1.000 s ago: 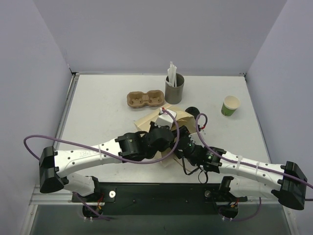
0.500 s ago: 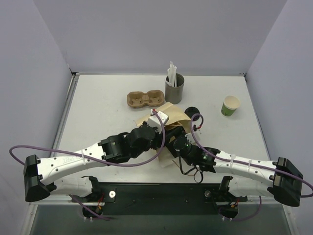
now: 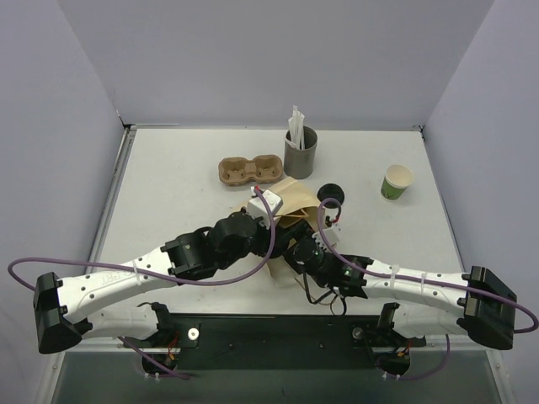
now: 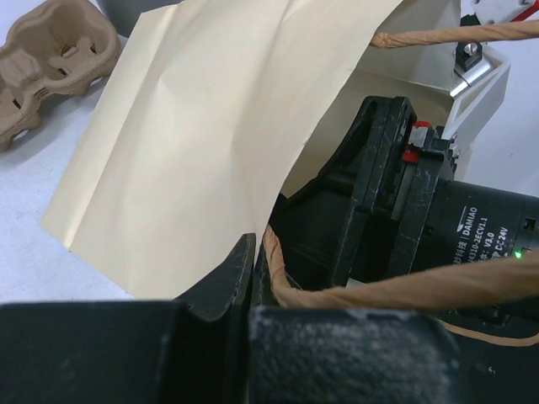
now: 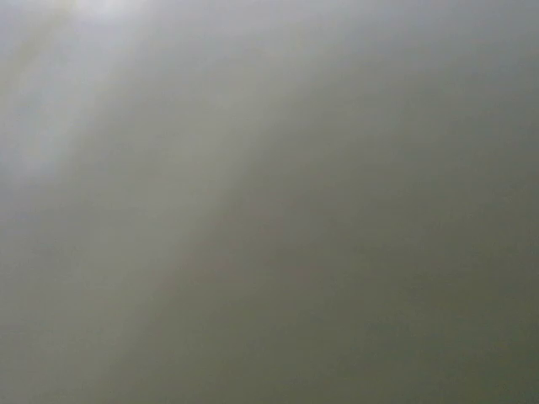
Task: Pack the takeout coffee
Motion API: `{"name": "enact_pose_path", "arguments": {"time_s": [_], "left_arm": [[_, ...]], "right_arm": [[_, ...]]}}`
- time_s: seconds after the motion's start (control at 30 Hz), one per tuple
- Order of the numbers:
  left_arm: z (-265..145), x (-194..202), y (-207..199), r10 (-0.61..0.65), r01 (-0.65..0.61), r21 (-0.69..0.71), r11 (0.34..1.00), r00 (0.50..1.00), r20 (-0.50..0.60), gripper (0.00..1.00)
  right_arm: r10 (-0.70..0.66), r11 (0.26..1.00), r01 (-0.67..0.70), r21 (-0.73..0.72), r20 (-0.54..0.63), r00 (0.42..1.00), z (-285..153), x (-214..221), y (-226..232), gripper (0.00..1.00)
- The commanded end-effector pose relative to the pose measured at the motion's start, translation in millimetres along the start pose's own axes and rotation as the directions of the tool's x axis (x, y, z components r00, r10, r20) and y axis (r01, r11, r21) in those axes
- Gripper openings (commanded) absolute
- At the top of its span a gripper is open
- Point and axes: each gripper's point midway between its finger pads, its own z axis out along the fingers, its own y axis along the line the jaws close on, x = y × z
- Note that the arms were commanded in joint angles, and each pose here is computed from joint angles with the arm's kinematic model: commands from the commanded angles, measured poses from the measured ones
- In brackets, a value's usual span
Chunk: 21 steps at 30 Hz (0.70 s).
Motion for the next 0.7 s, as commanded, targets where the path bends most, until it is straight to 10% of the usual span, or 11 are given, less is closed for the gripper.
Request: {"name": "enact_pose_path", "arguments": {"time_s": [0.0,0.67], "left_arm": [[-1,-34,-4,-0.057,0.057,0.005,0.998,0.993,0.104,0.0],[10,-38,16,-0.081,0.091,-0.171,0.981,0.995,0.064,0.0]], "right_arm": [[-0.053,0.998,0.054,-0.036,0.036,0.998,-5,-4,19,0.57],[-0.217,0.976,0.218,-0.007,0.063,0.974,-25,-10,35,0.57]]}}
